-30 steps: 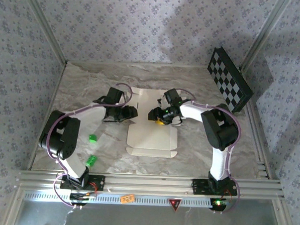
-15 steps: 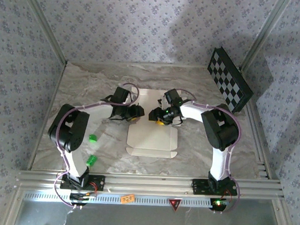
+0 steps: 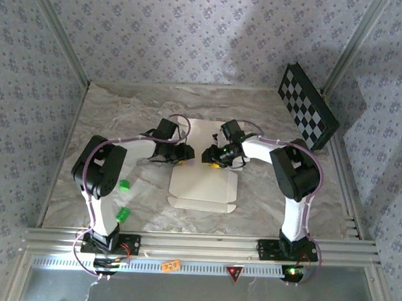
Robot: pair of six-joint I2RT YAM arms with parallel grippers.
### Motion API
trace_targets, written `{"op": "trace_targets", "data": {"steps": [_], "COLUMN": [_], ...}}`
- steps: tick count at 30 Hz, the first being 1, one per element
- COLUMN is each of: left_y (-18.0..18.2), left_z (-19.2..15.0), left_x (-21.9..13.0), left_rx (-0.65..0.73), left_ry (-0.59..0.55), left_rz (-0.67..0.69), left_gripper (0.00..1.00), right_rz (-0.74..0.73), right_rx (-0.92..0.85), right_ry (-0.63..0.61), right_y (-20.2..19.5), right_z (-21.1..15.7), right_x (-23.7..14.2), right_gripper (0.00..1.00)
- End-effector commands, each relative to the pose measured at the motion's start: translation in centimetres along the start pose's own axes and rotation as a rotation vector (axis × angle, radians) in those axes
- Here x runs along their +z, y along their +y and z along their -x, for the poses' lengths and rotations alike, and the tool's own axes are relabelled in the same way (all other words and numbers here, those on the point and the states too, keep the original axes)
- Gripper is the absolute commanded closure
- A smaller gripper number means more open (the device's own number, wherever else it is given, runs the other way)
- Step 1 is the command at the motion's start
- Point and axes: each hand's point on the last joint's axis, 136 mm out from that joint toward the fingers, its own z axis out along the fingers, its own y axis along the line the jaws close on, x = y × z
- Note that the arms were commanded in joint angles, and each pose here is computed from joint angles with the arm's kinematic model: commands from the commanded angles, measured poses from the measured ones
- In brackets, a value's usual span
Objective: Fold the paper box
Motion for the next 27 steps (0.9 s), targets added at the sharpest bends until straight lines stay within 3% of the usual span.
{"op": "trace_targets", "data": {"steps": [1,6,14,27], "left_y": [3.9,5.4,4.7,-0.3], "left_z": [-3.5,-5.1,-5.8,-1.6], "left_x": [0.5,0.3,-1.4,-5.7], "left_rx": [0.012,0.023,0.020,0.080], "left_ry": [0.104,0.132,0.106,-0.043], "left_rz": [0.180,0.253,0.241,0.168], "left_gripper": [0.62,0.62,0.62,0.58], "right_rz": [-0.062,-0.058,-0.054,-0.038], "right_rx": [0.044,0.038,0.004,-0.026], "right_ry": [0.035,0.031,0.019,-0.002], "right_y": [-1.8,-1.5,-0.1,1.2], "right_z": [-1.4,-1.3,-1.4,-0.5], "right_x": [-0.6,-0.9,-2.5,-3.8], "right_gripper": [0.59,0.62,0.62,0.62]}}
